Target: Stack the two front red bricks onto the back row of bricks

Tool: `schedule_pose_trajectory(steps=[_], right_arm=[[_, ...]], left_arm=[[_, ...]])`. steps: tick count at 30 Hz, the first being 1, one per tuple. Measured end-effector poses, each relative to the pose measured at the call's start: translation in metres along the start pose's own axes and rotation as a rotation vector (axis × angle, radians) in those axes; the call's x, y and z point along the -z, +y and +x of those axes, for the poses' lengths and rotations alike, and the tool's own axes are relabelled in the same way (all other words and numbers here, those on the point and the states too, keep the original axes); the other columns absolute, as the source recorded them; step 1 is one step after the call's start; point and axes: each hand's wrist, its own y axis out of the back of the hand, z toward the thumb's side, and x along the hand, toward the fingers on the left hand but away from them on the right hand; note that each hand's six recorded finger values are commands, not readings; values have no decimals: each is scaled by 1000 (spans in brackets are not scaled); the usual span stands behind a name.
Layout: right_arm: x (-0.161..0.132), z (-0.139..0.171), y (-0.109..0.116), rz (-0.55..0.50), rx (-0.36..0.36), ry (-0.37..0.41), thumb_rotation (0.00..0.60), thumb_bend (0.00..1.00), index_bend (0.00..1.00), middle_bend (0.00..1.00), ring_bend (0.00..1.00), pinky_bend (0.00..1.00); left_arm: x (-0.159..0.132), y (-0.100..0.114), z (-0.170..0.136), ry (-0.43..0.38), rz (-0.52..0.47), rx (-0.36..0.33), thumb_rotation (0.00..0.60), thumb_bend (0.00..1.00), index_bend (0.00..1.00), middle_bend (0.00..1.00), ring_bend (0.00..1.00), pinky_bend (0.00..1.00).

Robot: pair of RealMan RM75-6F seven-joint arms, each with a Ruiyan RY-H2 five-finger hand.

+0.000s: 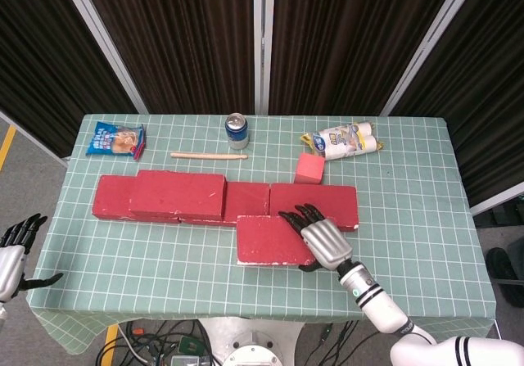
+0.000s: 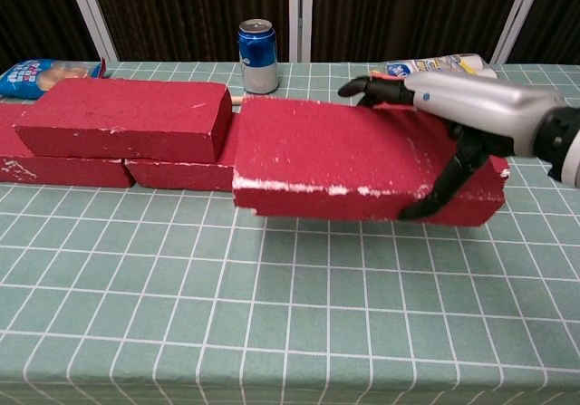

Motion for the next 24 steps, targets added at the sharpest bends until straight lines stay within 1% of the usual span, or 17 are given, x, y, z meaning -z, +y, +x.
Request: schedule_pose_trajectory(steps=[5, 8, 11, 18, 24], right_arm=[[2, -24, 26, 16, 21, -5, 600, 11, 87, 308, 50, 0], [6, -41, 35, 37, 17, -17, 600, 11, 109, 324, 66, 0], [11, -57, 40, 57, 5, -39, 600, 12, 117, 329, 70, 0], [22, -88, 42, 77, -17, -94, 600, 12, 118, 326, 70, 0], [17, -106, 32, 32, -46, -103, 600, 14, 118, 320, 70, 0]], left_arm=[[1, 1, 0, 3, 0, 6, 600, 0, 14, 0, 0, 0], [3, 3, -1, 8, -1, 2, 600, 0, 14, 0, 0, 0], [4, 3, -1, 13, -5, 1, 600, 0, 14, 0, 0, 0], [6, 3, -1, 15, -13, 0, 600, 0, 14, 0, 0, 0], [7, 2, -2, 11, -16, 6, 600, 0, 14, 0, 0, 0]])
